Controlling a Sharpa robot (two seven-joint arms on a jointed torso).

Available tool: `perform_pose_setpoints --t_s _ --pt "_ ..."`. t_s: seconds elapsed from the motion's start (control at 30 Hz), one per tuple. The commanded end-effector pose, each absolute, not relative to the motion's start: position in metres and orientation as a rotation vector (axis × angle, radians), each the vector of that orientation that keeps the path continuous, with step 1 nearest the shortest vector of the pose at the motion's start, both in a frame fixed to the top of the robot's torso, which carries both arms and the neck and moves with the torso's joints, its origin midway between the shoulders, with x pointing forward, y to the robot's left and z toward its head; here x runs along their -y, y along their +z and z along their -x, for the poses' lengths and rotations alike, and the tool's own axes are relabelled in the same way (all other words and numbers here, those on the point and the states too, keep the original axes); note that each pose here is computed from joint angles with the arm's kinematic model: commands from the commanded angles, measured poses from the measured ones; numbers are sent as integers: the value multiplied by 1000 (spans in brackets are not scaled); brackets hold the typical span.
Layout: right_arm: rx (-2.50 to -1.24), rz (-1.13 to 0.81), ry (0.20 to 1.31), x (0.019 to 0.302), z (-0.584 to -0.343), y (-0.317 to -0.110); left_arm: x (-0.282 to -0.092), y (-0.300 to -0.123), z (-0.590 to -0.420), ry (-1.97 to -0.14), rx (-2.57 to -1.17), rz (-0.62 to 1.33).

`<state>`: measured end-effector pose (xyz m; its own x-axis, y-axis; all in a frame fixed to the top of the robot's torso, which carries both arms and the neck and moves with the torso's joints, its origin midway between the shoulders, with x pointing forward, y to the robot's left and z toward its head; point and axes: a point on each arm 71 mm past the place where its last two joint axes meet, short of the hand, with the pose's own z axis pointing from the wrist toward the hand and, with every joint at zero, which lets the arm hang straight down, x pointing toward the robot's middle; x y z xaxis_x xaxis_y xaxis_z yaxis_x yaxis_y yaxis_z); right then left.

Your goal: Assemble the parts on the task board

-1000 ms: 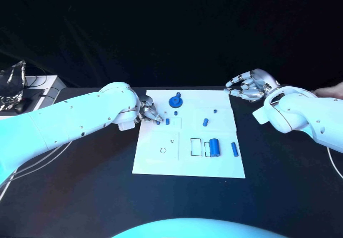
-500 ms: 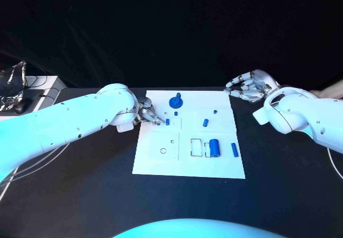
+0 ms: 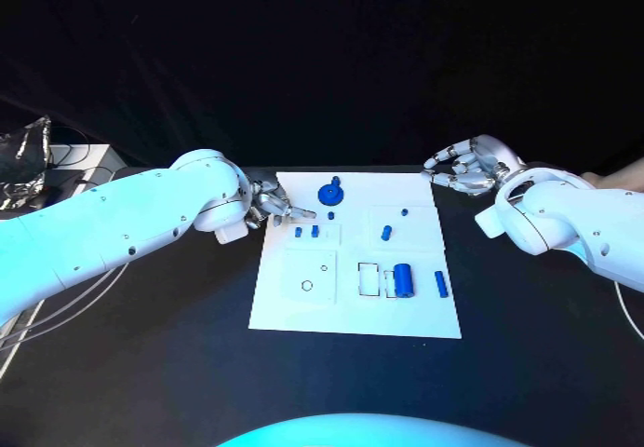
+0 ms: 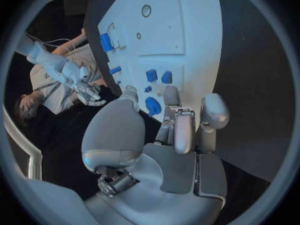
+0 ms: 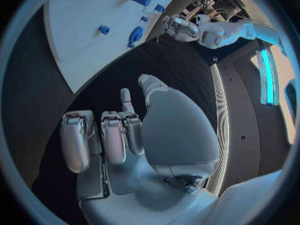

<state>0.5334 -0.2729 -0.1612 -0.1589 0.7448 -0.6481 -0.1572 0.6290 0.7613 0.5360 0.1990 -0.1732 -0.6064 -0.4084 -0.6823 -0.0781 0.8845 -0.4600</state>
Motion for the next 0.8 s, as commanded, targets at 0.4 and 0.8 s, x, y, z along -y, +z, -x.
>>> perform_pose_setpoints --t_s 0.4,0.8 --pt "-1524 -493 867 271 -533 -160 -174 -150 -535 -946 -1876 243" --pt "-1481 -478 888 269 -533 -157 -148 -164 -539 -931 -1630 -108"
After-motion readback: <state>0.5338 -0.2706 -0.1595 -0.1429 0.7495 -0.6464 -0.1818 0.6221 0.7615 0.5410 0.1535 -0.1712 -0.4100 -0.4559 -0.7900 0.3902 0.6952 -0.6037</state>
